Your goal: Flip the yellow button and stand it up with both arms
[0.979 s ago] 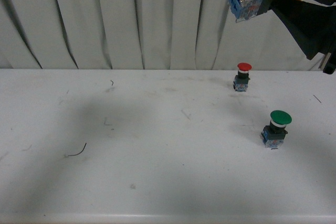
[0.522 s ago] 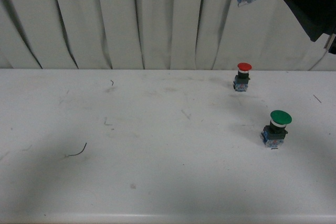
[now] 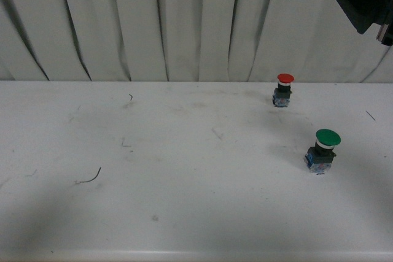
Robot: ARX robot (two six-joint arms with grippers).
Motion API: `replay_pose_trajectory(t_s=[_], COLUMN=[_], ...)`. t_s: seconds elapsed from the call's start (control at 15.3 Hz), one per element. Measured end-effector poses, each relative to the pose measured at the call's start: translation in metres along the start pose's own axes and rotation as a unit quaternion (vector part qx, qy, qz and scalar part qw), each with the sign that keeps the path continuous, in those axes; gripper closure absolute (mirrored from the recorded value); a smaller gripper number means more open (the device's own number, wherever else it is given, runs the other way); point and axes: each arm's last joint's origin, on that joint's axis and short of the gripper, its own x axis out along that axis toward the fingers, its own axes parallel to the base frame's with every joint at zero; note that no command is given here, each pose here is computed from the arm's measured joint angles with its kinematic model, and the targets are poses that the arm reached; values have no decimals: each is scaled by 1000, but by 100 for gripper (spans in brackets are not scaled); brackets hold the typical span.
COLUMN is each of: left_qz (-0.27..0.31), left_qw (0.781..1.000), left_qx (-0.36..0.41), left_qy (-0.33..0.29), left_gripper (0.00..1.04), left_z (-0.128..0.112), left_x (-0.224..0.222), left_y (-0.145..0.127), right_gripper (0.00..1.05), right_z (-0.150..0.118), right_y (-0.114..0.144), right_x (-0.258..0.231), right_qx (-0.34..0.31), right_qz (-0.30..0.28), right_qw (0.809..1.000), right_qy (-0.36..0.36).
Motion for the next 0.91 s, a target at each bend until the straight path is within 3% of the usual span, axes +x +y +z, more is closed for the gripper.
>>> replay_pose_trajectory(t_s=[0.39,0.91], left_qz=[0,0], left_qw=[1000,1000], left_qx=[0,0], left_qy=[3,-6], left_gripper=[103,103], left_z=[-15,-14], left_x=[-13,-24], left_y=[0,0], right_gripper=[76,76], right_z=[-10,-8], right_y=[6,5], right_x=[7,6], right_qx=[-12,-31], right_qz=[11,8], right_qw=[1000,999], right_qy=[13,8])
